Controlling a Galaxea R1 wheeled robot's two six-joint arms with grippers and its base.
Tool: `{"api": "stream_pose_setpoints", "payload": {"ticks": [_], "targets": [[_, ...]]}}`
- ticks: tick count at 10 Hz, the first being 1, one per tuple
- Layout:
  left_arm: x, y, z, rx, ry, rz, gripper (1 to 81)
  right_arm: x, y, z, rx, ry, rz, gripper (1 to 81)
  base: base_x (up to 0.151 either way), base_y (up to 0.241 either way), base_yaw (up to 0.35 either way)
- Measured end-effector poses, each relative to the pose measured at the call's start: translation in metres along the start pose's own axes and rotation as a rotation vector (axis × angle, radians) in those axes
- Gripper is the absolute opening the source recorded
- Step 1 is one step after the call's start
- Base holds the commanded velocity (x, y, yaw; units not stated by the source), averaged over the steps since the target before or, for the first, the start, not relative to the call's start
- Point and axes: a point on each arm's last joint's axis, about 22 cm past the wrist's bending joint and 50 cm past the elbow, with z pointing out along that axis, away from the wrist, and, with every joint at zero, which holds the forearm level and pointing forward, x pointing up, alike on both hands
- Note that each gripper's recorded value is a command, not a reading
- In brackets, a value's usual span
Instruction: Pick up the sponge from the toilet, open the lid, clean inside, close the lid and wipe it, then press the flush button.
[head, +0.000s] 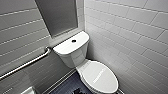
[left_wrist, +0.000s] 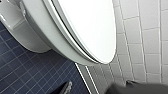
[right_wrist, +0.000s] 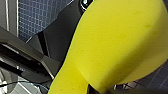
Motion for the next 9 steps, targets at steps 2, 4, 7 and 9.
{"api": "stream_pose_setpoints", "payload": {"ticks": [2, 4, 7, 9], "targets": [[0.013, 0.023, 0.019, -0.029, 0.002, 0.011, 81.1, -0.01, -0.001, -0.001, 0.0, 0.0, 0.014, 1.0, 0.0, 0.0, 0.0], [0.021, 0.01, 0.024, 0.001, 0.018, -0.007, 81.1, -0.002, -0.006, 0.005, 0.012, 0.012, 0.009, 1.0, 0.0, 0.0, 0.0], [0.027, -0.01, 0.04, 0.031, 0.053, -0.18, 81.1, -0.011, -0.006, 0.003, 0.005, -0.009, 0.024, 1.0, 0.0, 0.0, 0.0], [0.038, -0.002, 0.048, 0.014, 0.082, -0.197, 81.1, -0.011, -0.011, 0.008, 0.012, -0.012, 0.03, 1.0, 0.0, 0.0, 0.0]]}}
